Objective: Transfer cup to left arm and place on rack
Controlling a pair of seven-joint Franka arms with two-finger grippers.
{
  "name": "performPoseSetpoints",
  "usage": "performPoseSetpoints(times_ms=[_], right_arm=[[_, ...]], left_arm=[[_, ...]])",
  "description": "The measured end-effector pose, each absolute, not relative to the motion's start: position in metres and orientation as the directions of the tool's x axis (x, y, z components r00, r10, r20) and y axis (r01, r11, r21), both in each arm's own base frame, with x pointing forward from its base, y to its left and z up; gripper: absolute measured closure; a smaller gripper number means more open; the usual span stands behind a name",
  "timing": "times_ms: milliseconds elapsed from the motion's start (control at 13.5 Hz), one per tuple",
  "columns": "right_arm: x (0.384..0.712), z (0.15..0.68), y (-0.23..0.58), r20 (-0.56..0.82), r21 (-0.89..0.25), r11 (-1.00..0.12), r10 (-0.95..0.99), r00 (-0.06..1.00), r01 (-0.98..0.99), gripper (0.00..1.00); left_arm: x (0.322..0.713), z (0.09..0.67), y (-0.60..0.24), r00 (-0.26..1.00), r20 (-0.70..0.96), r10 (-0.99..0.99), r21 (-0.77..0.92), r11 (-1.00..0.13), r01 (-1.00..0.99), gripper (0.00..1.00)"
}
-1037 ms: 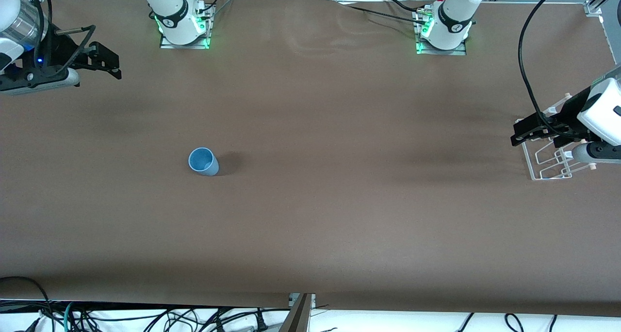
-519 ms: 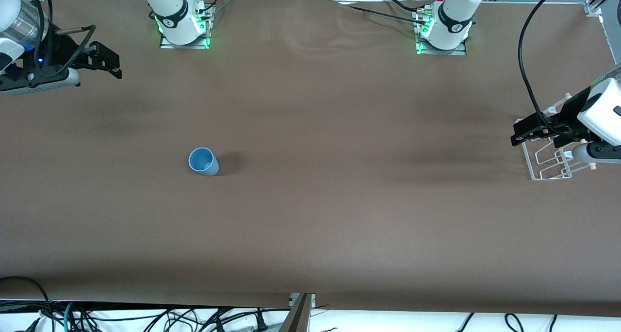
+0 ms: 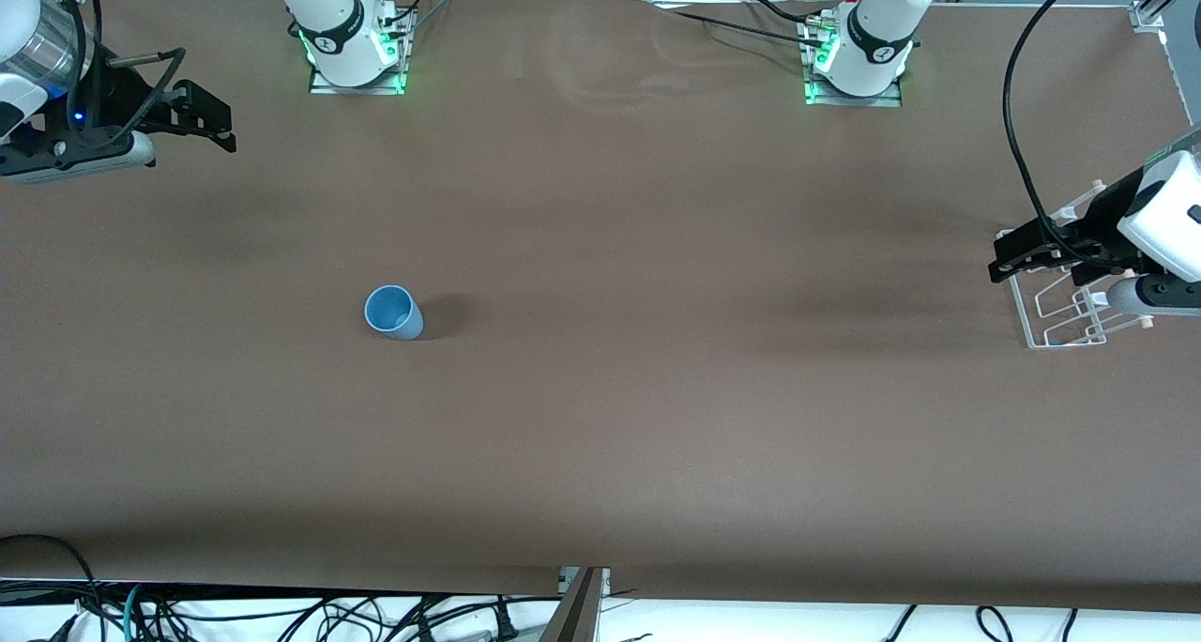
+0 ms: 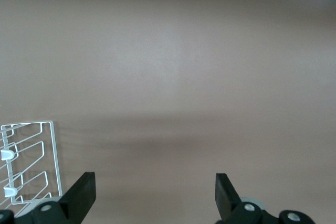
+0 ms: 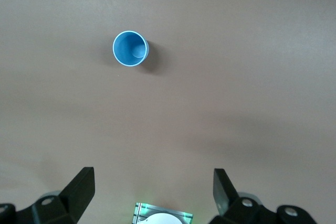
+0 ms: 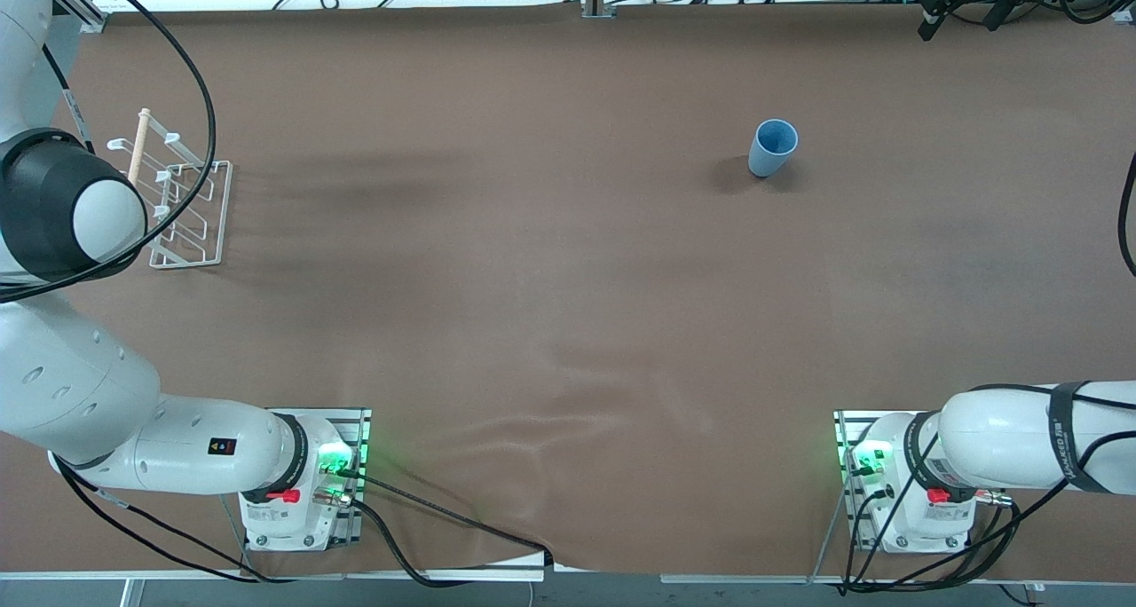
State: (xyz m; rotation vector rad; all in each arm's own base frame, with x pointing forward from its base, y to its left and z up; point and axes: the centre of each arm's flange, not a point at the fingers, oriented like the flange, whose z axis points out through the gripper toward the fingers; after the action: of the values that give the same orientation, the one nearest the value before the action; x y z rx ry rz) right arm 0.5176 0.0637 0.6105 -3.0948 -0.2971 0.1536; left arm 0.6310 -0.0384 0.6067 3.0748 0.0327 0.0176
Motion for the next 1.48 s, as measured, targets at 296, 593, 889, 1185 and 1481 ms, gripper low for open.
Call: performPoseSetpoints(times_ms=[296,593,889,1185,1481], right_arm=[[0.519,0.609,0.063,-0.098,-0.039,-0.982,0.19,0.977,0.187,0.0],[0.519,0.609,0.063,-0.099,-0.039,-0.982,0.189,0.977,0.186,0.0],[0.519,0.608,0.063,-0.1,-0.042,-0.982,0.19,0.977,0.186,0.0],[0.52,0.588,0.065,-0.127,-0.047,-0.984,0.178,0.976,0.173,0.0],[0.531,0.498,0.087,-0.107,-0.04,-0.995,0.1,0.989,0.096,0.0]], left_arm=[[0.631,0.607,-0.038,1.0,0.011,0.023,0.066,-0.998,0.022,0.0],[0.631,0.607,-0.038,1.0,0.011,0.023,0.066,-0.998,0.022,0.0],[0.631,0.607,-0.033,0.999,0.011,0.031,0.065,-0.997,0.03,0.0],[0.631,0.607,-0.032,0.999,0.011,0.032,0.065,-0.997,0.031,0.0],[0.631,0.608,-0.039,1.0,0.014,0.021,0.066,-0.998,0.02,0.0]])
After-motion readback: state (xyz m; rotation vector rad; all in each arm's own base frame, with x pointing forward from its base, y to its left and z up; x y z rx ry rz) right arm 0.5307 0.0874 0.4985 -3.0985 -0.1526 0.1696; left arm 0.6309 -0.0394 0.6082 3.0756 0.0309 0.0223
